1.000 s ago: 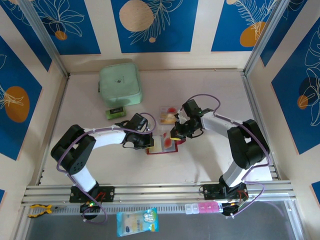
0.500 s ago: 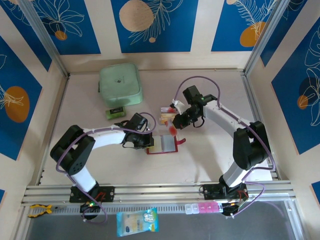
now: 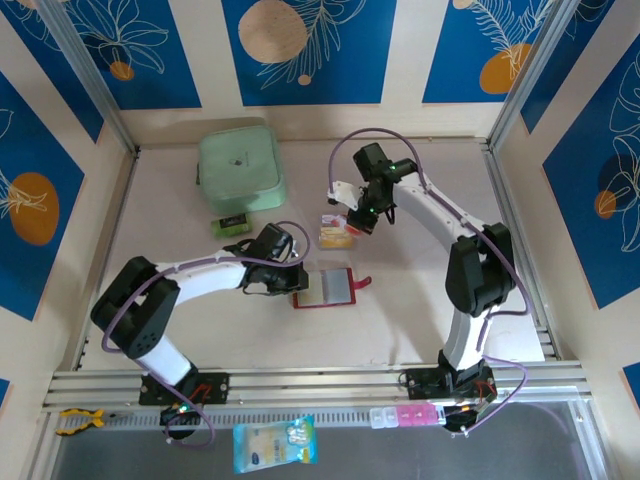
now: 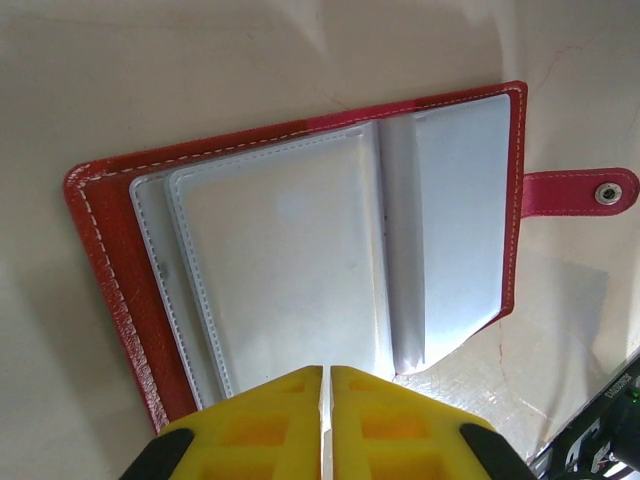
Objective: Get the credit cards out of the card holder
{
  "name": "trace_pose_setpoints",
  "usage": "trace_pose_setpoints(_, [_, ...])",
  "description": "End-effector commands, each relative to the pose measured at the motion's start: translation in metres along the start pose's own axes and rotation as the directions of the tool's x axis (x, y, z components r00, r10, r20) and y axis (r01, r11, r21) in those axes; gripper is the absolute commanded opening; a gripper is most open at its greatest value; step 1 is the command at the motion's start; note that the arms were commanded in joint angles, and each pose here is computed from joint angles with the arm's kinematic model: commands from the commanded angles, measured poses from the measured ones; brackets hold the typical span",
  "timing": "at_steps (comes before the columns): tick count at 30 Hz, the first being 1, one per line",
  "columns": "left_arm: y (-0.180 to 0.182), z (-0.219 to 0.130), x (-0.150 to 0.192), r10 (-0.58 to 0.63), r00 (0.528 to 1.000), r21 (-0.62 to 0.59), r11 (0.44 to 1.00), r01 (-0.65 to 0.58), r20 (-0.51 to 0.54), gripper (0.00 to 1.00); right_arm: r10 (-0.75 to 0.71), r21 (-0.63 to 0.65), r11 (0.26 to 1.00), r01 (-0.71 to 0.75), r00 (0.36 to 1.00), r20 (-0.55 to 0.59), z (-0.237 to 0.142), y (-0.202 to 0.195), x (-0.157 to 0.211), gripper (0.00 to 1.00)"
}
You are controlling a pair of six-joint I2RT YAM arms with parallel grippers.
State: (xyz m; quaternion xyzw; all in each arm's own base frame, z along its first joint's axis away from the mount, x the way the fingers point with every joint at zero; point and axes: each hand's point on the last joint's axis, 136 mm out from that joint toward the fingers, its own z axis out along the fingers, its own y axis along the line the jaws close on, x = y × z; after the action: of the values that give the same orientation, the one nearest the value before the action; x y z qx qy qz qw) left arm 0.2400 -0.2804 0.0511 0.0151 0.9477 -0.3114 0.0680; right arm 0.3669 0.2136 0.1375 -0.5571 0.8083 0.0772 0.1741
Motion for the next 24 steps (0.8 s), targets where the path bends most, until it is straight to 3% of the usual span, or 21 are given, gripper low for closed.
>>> trace_pose_setpoints(1, [0.006, -0.007, 0.002, -0.005, 1.0, -0.022, 1.0, 0.005, 0.008, 0.11, -0.1, -0.032, 0.994, 0.1, 0.995, -0.013, -0.001, -0.001, -0.007, 0.0])
trace_pose_setpoints(11, [0.01, -0.007, 0.001, -0.017, 1.0, -0.034, 0.999, 0.017, 0.006, 0.12, -0.157, -0.015, 0.987, 0.157, 0.988, 0.01, 0.007, -0.026, -0.029, 0.0])
trace_pose_setpoints(21, [0.013, -0.007, -0.004, -0.023, 1.0, -0.041, 0.999, 0.022, -0.001, 0.11, -0.174, -0.027, 0.984, 0.174, 0.984, -0.019, 0.022, -0.038, -0.022, 0.0])
trace_pose_setpoints(24, [0.014, -0.008, -0.005, -0.024, 1.0, -0.044, 0.999, 0.024, -0.003, 0.11, -0.167, -0.027, 0.986, 0.166, 0.986, -0.024, 0.023, -0.04, -0.019, 0.05])
